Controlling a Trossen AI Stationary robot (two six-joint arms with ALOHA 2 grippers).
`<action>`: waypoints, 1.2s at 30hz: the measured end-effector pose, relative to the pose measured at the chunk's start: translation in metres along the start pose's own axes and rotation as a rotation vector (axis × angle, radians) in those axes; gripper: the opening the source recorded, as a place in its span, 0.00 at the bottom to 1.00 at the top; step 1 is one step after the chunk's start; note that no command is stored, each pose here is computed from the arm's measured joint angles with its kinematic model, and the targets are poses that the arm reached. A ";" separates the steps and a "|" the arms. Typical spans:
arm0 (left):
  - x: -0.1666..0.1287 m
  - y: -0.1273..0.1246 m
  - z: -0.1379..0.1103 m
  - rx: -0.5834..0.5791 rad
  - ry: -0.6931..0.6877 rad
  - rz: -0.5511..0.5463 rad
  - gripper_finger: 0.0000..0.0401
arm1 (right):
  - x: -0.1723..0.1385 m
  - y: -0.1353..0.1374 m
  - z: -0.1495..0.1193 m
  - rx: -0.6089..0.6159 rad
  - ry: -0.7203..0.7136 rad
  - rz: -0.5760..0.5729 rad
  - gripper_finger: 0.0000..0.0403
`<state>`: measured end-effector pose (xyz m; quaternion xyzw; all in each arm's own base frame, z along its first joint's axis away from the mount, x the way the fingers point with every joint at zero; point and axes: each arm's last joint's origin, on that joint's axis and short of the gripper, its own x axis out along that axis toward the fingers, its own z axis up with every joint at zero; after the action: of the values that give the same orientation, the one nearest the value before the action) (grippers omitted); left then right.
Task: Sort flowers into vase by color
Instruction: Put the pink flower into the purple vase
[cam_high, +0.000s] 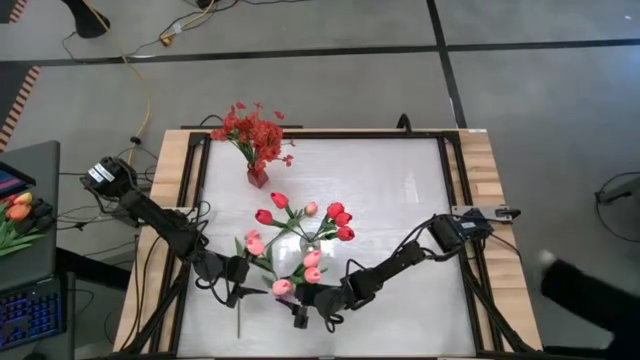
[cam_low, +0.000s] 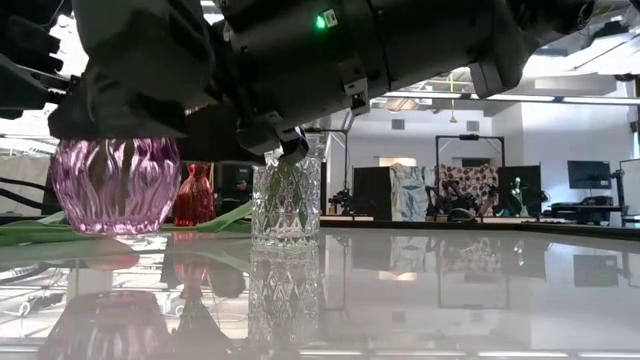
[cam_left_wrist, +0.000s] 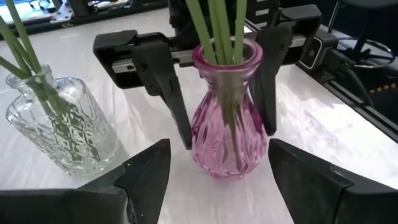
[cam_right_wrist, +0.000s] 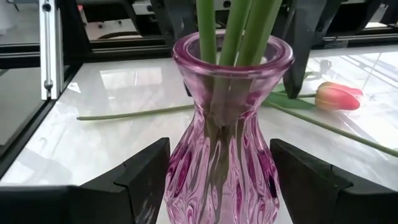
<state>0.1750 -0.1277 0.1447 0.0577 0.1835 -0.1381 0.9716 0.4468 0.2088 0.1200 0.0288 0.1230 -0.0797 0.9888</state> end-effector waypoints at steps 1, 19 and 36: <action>0.000 0.000 0.000 -0.001 0.000 0.000 0.64 | 0.000 0.000 0.000 0.001 -0.001 0.001 0.72; 0.000 0.000 0.001 -0.007 -0.004 -0.006 0.64 | 0.000 -0.003 -0.006 -0.013 0.051 -0.016 0.73; 0.000 0.000 0.006 -0.026 -0.058 -0.003 0.62 | 0.003 -0.008 -0.006 -0.007 0.056 -0.029 0.74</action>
<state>0.1771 -0.1290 0.1504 0.0407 0.1572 -0.1387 0.9769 0.4475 0.2014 0.1135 0.0260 0.1515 -0.0927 0.9838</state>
